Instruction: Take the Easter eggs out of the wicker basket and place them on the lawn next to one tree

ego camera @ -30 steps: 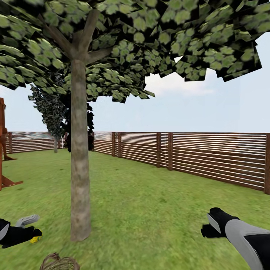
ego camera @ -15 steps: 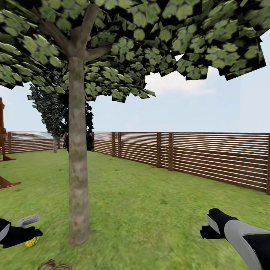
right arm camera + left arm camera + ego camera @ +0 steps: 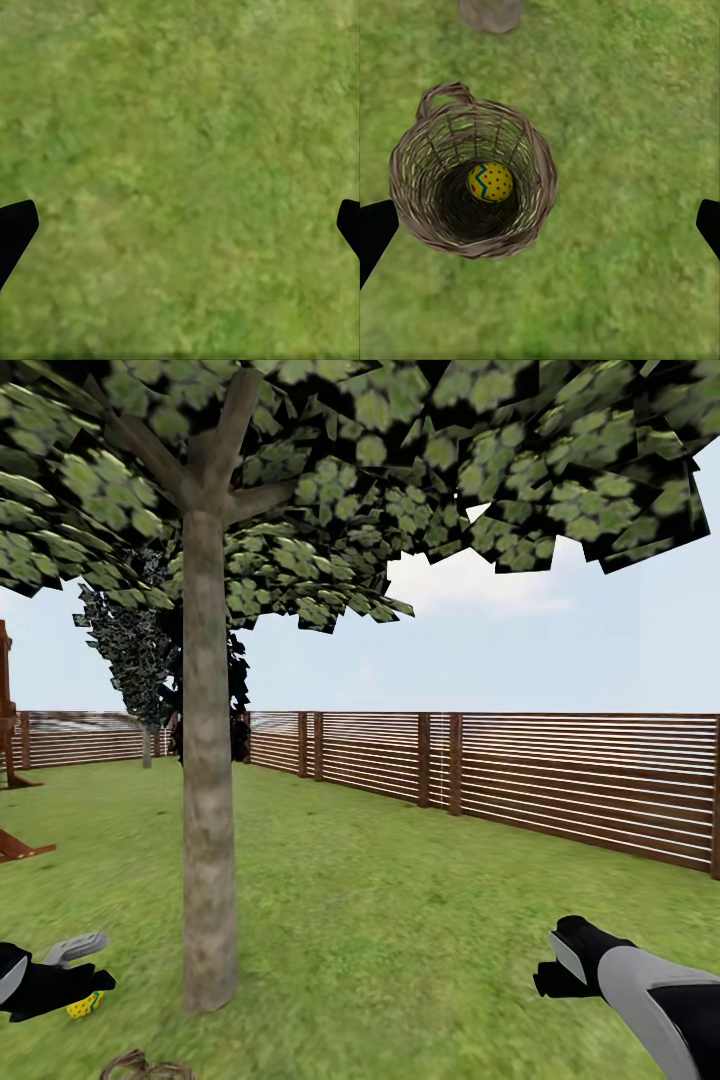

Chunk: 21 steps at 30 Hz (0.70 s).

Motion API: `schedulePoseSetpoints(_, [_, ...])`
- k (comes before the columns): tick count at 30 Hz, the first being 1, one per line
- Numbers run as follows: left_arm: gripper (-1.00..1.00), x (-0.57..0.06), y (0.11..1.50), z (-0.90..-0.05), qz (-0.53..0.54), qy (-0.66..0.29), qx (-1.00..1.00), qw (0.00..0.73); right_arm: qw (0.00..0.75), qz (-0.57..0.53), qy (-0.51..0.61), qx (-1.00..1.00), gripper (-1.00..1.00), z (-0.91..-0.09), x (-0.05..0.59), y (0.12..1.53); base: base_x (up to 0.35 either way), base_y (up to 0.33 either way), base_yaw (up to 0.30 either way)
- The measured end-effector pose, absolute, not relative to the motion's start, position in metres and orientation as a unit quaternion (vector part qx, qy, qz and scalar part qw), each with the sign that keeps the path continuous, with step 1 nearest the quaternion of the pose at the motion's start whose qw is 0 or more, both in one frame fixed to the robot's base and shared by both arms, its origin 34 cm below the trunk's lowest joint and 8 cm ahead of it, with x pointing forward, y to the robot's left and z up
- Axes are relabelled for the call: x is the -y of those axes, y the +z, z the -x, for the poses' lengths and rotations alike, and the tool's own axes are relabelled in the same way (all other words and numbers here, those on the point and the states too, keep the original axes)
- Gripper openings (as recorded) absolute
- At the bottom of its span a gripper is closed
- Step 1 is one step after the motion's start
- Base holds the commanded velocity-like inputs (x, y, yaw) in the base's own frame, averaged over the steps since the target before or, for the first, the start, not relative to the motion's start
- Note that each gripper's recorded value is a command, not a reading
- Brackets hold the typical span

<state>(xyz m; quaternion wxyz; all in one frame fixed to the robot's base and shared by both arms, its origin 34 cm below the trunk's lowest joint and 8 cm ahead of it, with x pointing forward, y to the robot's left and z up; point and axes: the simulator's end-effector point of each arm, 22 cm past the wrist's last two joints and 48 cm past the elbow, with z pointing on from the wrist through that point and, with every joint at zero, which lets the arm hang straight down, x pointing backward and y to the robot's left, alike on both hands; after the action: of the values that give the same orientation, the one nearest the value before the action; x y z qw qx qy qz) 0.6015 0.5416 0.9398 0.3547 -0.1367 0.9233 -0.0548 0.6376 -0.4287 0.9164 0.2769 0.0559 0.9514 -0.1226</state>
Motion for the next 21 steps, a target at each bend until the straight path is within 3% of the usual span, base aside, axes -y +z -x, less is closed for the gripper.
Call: schedulePoseSetpoints(21, [1.00, -0.600, 0.927, -0.582, 0.163, -0.023, -0.917, 0.364, 0.277, -0.053, -0.122, -0.951, 1.00, -0.641, 0.425, 0.888, 0.000, 0.000, 0.000])
